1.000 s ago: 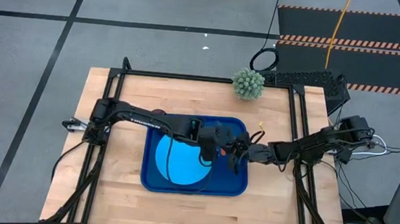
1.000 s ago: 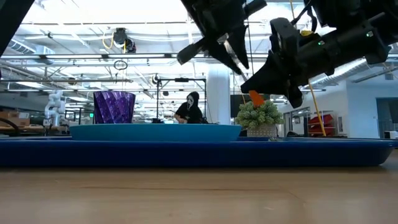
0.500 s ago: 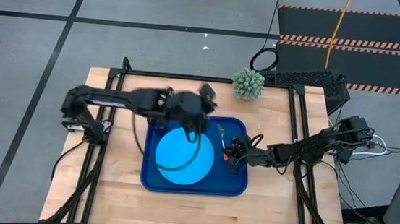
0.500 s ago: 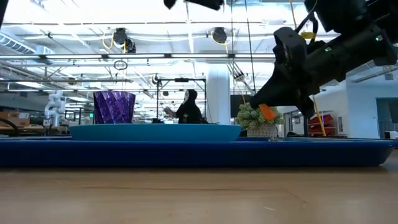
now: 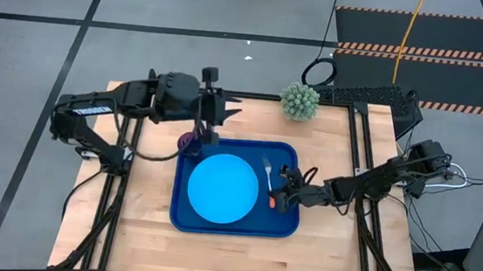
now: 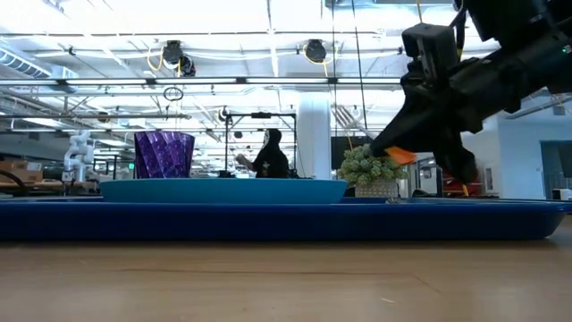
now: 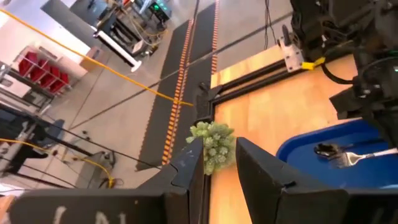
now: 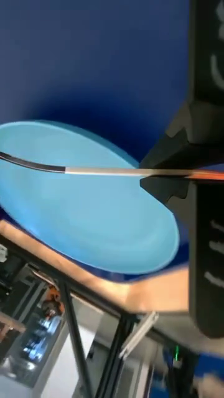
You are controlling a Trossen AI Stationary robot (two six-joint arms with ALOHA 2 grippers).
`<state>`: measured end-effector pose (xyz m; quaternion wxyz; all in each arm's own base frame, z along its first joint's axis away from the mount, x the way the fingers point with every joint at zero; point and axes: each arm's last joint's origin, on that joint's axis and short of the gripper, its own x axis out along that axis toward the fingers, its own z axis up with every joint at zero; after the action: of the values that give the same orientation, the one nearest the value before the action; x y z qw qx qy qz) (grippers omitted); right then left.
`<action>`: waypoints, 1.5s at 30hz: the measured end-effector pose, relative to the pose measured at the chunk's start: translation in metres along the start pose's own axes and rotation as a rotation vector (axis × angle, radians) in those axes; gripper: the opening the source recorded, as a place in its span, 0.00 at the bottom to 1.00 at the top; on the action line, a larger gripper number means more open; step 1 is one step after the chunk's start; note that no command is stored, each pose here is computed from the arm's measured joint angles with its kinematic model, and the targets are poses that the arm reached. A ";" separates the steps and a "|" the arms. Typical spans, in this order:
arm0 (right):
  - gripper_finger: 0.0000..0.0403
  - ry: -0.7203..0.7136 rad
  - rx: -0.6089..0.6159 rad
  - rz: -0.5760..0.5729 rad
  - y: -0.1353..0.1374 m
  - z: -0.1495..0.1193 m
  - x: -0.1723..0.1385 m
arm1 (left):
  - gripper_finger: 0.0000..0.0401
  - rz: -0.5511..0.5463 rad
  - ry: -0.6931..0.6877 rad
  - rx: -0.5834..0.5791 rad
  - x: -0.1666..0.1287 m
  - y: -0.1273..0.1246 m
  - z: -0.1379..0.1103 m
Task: Pick and place plate/cup/fork/spoon on tray
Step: Put the orange fork in the middle of the light blue plate and black spoon on the dark blue tray
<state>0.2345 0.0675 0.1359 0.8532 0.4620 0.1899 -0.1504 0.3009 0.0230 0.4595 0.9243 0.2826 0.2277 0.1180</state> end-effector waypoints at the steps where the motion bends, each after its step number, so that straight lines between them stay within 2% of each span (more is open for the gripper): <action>1: 0.00 0.009 0.035 0.004 0.000 -0.002 -0.001 | 0.24 -0.002 0.003 0.000 0.000 0.000 0.000; 9: 0.00 0.096 0.272 0.015 0.000 -0.013 -0.005 | 0.24 -0.012 0.086 0.021 0.003 0.004 -0.012; 15: 0.00 0.104 0.378 -0.036 -0.004 -0.014 -0.005 | 0.24 0.030 0.144 -0.009 0.003 0.022 -0.025; 20: 0.00 0.115 0.426 -0.129 -0.013 -0.017 -0.006 | 0.24 0.040 0.161 -0.017 0.006 0.035 -0.034; 28: 0.01 0.107 0.441 -0.132 -0.013 -0.016 -0.005 | 0.24 -0.016 0.167 -0.033 0.015 0.046 -0.053; 32: 0.01 0.107 0.440 -0.133 -0.013 -0.016 -0.005 | 0.24 0.003 0.172 -0.047 0.020 0.051 -0.061; 36: 0.07 0.107 0.438 -0.135 -0.014 -0.016 -0.005 | 0.24 0.015 0.189 -0.057 0.023 0.054 -0.067; 45: 0.29 0.111 0.425 -0.169 -0.017 -0.017 -0.006 | 0.24 0.023 0.191 -0.071 0.023 0.056 -0.068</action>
<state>0.2190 0.0733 0.1179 0.7093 0.6213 0.2386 -0.2323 0.2825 0.1088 0.4336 0.9064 0.2398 0.3073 0.1628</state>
